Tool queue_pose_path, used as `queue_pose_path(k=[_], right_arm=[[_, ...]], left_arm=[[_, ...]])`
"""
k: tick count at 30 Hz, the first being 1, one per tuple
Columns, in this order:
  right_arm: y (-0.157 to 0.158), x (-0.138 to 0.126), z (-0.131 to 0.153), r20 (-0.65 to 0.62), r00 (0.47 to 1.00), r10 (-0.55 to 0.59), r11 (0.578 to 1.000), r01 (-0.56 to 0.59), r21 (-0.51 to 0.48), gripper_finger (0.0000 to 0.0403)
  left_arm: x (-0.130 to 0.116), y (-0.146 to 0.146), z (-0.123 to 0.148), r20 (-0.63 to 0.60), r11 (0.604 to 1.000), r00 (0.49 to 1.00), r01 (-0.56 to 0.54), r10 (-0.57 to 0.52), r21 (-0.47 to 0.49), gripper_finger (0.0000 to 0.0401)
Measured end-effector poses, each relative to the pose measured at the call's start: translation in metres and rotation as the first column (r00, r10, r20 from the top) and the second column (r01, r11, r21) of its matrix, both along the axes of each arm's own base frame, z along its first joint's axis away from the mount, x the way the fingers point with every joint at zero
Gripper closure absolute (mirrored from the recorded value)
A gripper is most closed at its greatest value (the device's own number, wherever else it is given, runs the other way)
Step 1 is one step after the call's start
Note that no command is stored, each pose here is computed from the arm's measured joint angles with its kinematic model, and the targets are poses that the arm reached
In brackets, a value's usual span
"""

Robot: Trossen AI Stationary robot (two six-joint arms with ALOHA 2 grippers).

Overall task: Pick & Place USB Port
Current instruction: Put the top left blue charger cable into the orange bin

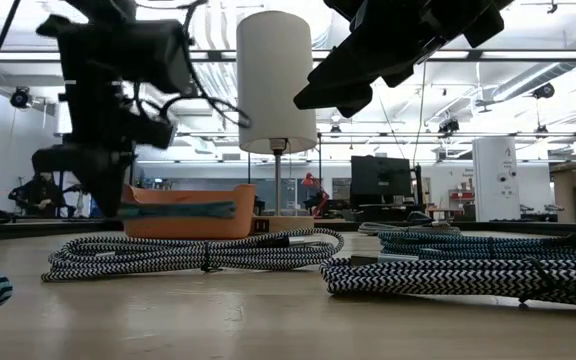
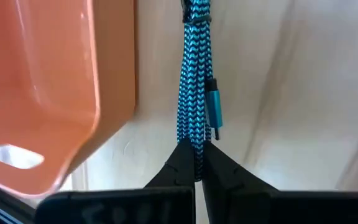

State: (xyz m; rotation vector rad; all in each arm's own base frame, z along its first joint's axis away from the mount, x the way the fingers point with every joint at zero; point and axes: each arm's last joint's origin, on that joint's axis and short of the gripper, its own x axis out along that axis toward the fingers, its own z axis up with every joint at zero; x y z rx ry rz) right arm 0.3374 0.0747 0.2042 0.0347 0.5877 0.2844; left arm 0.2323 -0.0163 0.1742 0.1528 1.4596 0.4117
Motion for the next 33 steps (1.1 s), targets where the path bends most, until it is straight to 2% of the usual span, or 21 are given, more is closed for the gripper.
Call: queue_pose_path(k=[5,11,16,25,29,33], right_arm=[[0.0,0.0,0.0,0.0,1.0,0.0,1.0,0.0,0.0,0.022],[0.0,0.0,0.0,0.0,1.0,0.0,1.0,0.0,0.0,0.022],[0.0,0.0,0.0,0.0,1.0,0.0,1.0,0.0,0.0,0.022],[0.0,0.0,0.0,0.0,1.0,0.0,1.0,0.0,-0.001,0.022],[0.0,0.0,0.0,0.0,1.0,0.0,1.0,0.0,0.0,0.022],[0.0,0.0,0.0,0.0,1.0,0.0,1.0,0.0,0.0,0.022]], left_arm=[[0.009,-0.008,0.02,0.024,1.0,0.999,0.024,-0.024,0.006,0.0397],[0.008,-0.006,0.044,-0.017,0.983,1.0,0.014,-0.011,0.181,0.0397],[0.008,0.007,0.049,-0.064,0.968,0.998,0.029,-0.014,0.25,0.0397],[0.011,0.063,0.045,-0.099,0.964,0.994,-0.013,0.041,0.265,0.0397],[0.01,0.089,0.038,-0.09,0.978,0.995,-0.034,0.053,0.207,0.0397],[0.003,0.104,0.028,-0.105,0.979,0.991,-0.057,0.079,0.194,0.0397]])
